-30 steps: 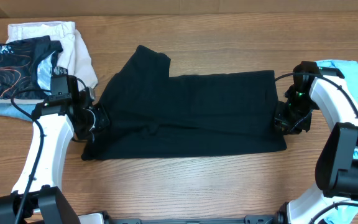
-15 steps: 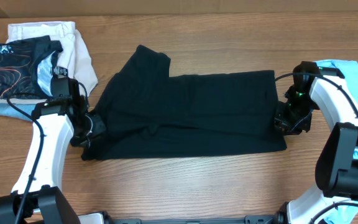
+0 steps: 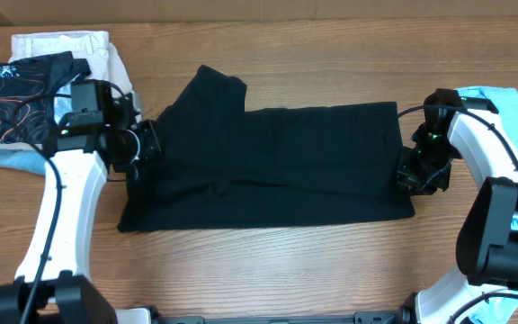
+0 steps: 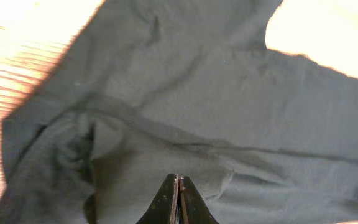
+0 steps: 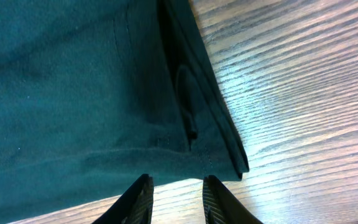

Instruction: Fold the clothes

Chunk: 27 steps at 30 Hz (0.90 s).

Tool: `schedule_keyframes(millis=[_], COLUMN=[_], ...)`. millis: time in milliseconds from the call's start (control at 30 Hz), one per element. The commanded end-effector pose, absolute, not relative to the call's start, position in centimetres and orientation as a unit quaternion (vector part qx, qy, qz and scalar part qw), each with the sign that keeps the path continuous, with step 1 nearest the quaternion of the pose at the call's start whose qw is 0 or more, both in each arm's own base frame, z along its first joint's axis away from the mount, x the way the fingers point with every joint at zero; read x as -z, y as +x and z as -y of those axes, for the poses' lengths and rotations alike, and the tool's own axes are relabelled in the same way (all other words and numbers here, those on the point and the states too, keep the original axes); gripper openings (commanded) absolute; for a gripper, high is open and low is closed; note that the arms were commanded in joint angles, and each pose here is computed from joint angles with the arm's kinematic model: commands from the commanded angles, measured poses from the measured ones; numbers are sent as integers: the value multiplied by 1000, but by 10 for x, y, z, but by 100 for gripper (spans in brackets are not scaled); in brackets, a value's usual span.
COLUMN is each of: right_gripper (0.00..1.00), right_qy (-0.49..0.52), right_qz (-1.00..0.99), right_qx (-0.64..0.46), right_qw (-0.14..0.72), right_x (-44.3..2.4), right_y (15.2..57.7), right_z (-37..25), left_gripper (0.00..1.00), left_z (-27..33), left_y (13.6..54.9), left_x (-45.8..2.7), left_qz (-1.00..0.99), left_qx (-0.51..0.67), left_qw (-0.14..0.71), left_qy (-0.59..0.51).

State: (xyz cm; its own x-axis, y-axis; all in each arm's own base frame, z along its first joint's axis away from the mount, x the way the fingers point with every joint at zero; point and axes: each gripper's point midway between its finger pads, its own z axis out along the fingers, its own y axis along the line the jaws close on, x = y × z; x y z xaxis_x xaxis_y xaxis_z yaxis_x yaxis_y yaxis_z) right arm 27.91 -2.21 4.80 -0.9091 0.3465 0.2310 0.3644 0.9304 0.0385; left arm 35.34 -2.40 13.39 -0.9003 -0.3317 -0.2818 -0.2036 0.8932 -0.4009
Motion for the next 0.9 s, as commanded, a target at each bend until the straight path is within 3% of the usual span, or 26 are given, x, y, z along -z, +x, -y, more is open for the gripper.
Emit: schedule_keyframes(millis=[0,200,367,867], right_gripper=[30,30,30,30], right_qy=[-181,-180,-180,-183], right_qz=[979,979,978,978], right_qx=[41,39,39,27], right_qw=[89,92,92,96], right_x=[-59,-59,-59,-59], right_y=[287,286,285,283], right_z=[22,22,22,28], left_gripper=[4,4,4,4], left_z=[37,40,10,-22], left_y=[340,301,265,255], left_x=[-95,-34,12,13], left_qz=[-967,-977,-985,-981], left_qx=[193,170,70,-12], left_qw=[113,-7,-82,-92], left_qy=[-122,-130,-138,-171])
